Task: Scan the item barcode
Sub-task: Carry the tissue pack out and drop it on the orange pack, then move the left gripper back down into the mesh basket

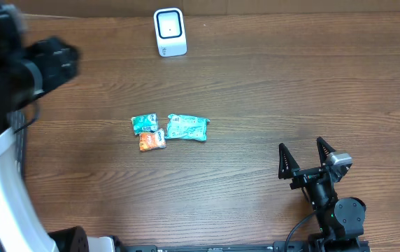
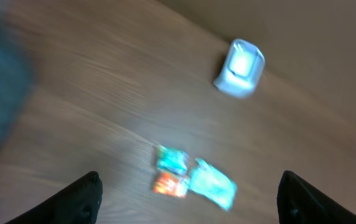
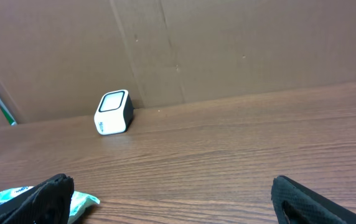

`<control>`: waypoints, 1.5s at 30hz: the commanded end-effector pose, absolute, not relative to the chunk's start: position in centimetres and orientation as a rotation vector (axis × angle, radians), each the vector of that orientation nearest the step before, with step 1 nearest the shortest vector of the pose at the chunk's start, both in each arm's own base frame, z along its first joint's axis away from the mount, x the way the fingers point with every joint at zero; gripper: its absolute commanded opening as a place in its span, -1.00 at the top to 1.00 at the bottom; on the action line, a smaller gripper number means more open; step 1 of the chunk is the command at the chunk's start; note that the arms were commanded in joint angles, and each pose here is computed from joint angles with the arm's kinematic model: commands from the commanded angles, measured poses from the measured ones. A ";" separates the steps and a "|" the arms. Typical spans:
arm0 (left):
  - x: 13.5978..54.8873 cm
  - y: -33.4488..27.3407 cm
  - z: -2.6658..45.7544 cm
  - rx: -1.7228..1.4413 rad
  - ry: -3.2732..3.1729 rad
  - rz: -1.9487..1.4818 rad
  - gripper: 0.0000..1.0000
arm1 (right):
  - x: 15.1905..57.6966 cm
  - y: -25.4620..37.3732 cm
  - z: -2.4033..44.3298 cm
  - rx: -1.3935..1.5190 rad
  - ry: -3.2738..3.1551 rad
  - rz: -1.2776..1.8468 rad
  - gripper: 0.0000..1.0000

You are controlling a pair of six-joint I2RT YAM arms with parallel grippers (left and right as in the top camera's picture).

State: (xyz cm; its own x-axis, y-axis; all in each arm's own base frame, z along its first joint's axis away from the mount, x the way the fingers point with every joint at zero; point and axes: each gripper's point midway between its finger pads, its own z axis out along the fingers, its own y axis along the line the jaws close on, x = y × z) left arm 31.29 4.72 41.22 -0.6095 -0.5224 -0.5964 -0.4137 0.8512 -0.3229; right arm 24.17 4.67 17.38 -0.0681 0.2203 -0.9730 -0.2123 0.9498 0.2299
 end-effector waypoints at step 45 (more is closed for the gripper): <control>15.9 30.7 31.7 -1.990 1.893 0.370 -0.38 | 24.1 4.8 17.2 0.001 1.598 0.359 -1.00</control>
